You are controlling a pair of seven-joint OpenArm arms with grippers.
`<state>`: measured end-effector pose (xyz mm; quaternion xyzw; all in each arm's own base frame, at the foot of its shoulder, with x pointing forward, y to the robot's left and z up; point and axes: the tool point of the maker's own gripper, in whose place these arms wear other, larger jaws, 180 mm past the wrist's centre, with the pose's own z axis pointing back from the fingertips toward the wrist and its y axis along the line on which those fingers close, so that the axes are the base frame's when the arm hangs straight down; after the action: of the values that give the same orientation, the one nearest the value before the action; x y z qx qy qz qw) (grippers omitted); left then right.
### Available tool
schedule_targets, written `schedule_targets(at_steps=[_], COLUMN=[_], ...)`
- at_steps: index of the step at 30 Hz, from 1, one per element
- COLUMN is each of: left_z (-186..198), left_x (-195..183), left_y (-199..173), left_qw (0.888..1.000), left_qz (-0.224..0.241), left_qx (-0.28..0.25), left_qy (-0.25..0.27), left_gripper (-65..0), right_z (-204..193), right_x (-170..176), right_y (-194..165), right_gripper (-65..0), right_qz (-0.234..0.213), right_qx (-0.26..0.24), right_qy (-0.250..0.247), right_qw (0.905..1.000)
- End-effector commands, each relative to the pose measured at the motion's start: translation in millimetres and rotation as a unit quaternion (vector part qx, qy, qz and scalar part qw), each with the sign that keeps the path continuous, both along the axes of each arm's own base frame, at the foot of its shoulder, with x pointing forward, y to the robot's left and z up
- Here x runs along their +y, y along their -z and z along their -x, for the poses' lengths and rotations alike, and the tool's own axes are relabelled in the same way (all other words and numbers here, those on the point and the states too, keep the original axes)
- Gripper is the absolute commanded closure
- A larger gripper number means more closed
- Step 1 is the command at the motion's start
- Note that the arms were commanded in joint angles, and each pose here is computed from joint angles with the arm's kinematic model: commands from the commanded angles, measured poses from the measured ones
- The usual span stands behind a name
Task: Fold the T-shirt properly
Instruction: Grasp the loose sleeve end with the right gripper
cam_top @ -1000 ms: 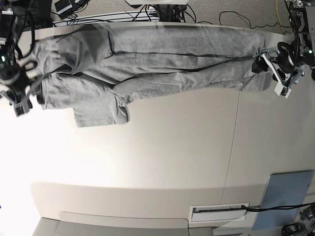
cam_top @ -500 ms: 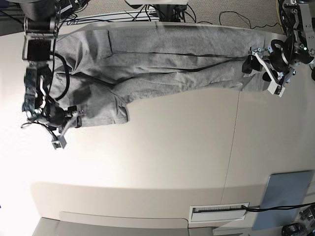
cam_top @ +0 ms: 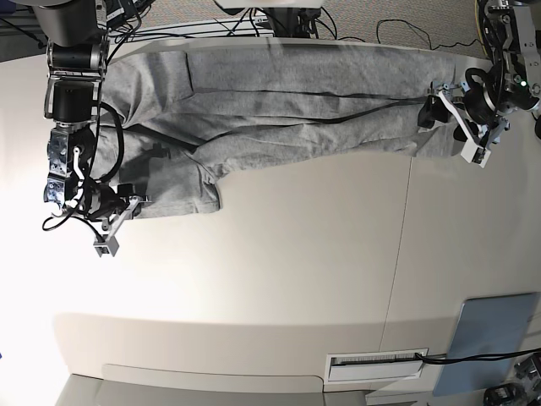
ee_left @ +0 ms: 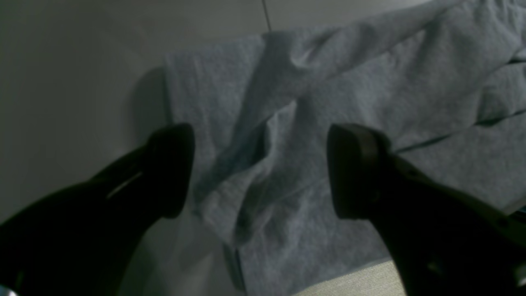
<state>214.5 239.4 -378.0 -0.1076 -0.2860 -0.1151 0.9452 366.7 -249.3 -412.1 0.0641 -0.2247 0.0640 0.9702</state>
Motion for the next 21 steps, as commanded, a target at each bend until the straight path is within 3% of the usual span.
schedule_targets(at_steps=[1,4,11,15,21], left_z=[-7.7,-7.7,-7.7,-7.7,-7.6], left_x=[2.7,2.7,2.8,2.7,2.7], left_y=[-10.6,-10.6,-10.6,-10.6,-10.5], left_qw=[1.0,1.0,1.0,1.0,1.0], left_qz=[-0.003,-0.003,-0.004,-0.003,-0.003], left_qx=[-0.02,-0.02,-0.02,-0.02,-0.02], left_qy=[0.004,0.004,0.004,0.004,0.004], left_gripper=[-49.8,-49.8,-49.8,-49.8,-49.8], right_z=[2.2,1.0,-19.6,-12.5,40.0], right_x=[-6.4,-6.7,-4.5,6.5,32.1], right_y=[-2.4,-3.8,-51.5,-86.1,-111.0], right_gripper=[-8.0,-0.9,0.0,0.0,0.0], right_qz=[0.009,0.01,0.043,0.082,0.148], right_qx=[0.01,0.007,-0.069,-0.123,-0.159], right_qy=[0.0,0.0,-0.04,-0.079,-0.146], right_qw=[0.9999,0.9999,0.9959,0.9859,0.9651])
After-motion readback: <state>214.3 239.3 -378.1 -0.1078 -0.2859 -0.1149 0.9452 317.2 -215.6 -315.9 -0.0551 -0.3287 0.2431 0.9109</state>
